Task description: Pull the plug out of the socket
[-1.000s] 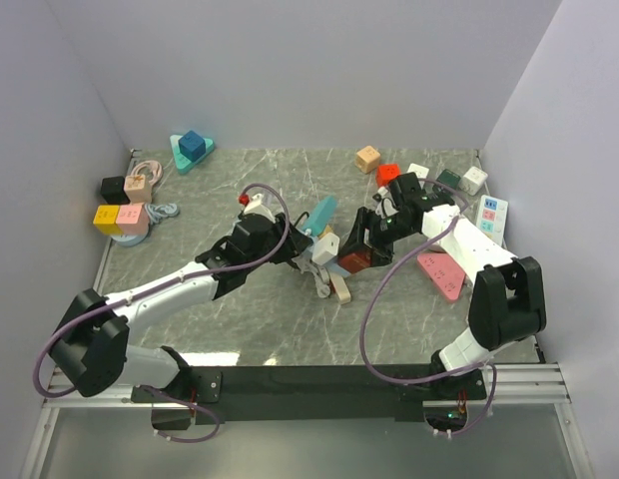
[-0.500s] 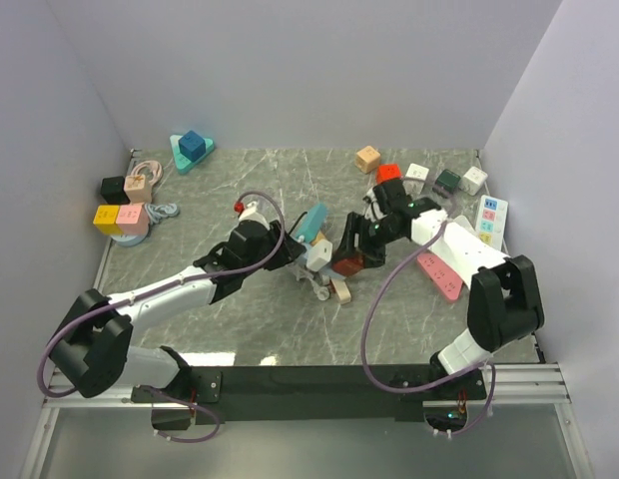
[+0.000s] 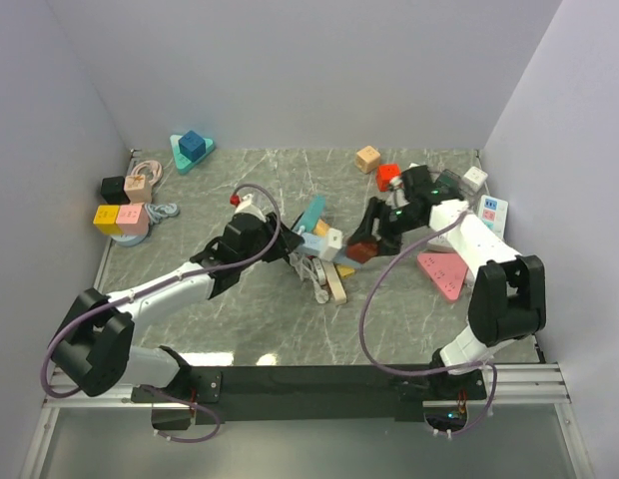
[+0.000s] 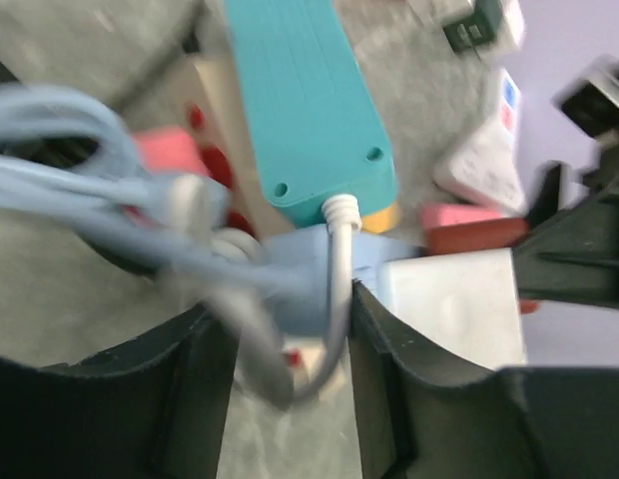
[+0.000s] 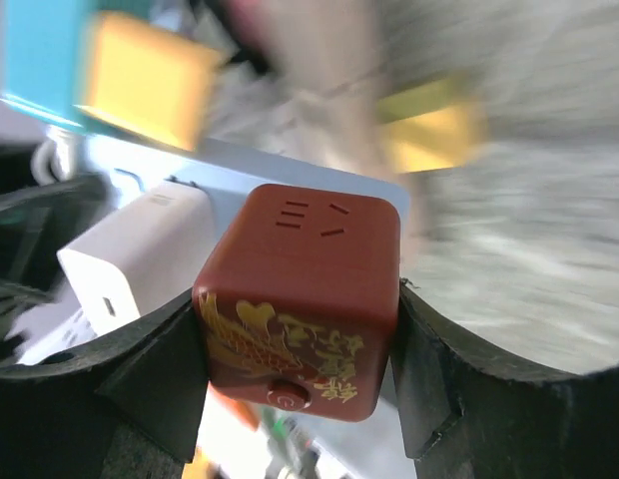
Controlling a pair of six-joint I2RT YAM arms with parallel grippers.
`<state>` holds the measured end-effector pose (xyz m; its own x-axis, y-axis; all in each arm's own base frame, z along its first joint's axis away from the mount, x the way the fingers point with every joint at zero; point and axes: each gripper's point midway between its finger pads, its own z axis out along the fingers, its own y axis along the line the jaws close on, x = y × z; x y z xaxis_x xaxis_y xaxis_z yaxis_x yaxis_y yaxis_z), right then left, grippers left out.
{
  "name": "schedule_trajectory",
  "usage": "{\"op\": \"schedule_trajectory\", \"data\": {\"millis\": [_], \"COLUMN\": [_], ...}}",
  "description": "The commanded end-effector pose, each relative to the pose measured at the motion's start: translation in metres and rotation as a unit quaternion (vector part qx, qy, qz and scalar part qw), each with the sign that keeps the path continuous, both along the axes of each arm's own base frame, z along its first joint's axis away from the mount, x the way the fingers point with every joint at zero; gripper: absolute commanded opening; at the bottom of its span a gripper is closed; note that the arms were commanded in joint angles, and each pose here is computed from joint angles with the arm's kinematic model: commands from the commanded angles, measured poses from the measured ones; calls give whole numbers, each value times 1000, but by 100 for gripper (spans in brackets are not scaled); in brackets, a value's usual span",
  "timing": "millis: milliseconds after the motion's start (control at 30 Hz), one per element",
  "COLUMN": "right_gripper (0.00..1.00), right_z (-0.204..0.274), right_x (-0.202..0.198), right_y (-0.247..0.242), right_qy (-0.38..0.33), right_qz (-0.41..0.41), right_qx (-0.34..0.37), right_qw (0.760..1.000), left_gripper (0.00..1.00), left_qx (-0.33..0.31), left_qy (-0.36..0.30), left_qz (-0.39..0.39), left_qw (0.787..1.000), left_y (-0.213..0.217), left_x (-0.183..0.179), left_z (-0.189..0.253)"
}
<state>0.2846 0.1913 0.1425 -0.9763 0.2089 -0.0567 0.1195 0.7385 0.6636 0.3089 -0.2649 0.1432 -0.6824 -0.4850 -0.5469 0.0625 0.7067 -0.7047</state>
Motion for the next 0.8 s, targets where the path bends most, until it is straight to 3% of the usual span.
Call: {"op": "schedule_trajectory", "data": {"millis": [0, 300, 500, 567, 600, 700, 767], "right_gripper": [0, 0, 0, 0, 0, 0, 0], "right_z": [57, 45, 30, 28, 20, 10, 5], "right_x": [17, 12, 8, 9, 4, 1, -9], "right_y": [-69, -58, -55, -46, -41, -15, 2], "right_qy": [-66, -48, -34, -36, -27, -24, 5], "right_qz": [-59, -22, -33, -46, -46, -47, -60], "right_qx": [-4, 3, -15, -11, -11, 3, 32], "right_qw": [996, 999, 999, 998, 999, 999, 998], "left_gripper": [0, 0, 1, 21, 42, 69, 75], "left_qx": [309, 303, 257, 216, 177, 81, 46], "left_qy": [108, 98, 64, 55, 41, 11, 11], "left_qz": [141, 136, 156, 145, 136, 95, 73], "left_qw": [934, 938, 952, 964, 974, 992, 996], "left_y": [159, 152, 141, 126, 115, 77, 60], "left_x": [-15, -4, 12, 16, 16, 13, 11], "left_z": [-108, -95, -44, -13, 7, 45, 52]}}
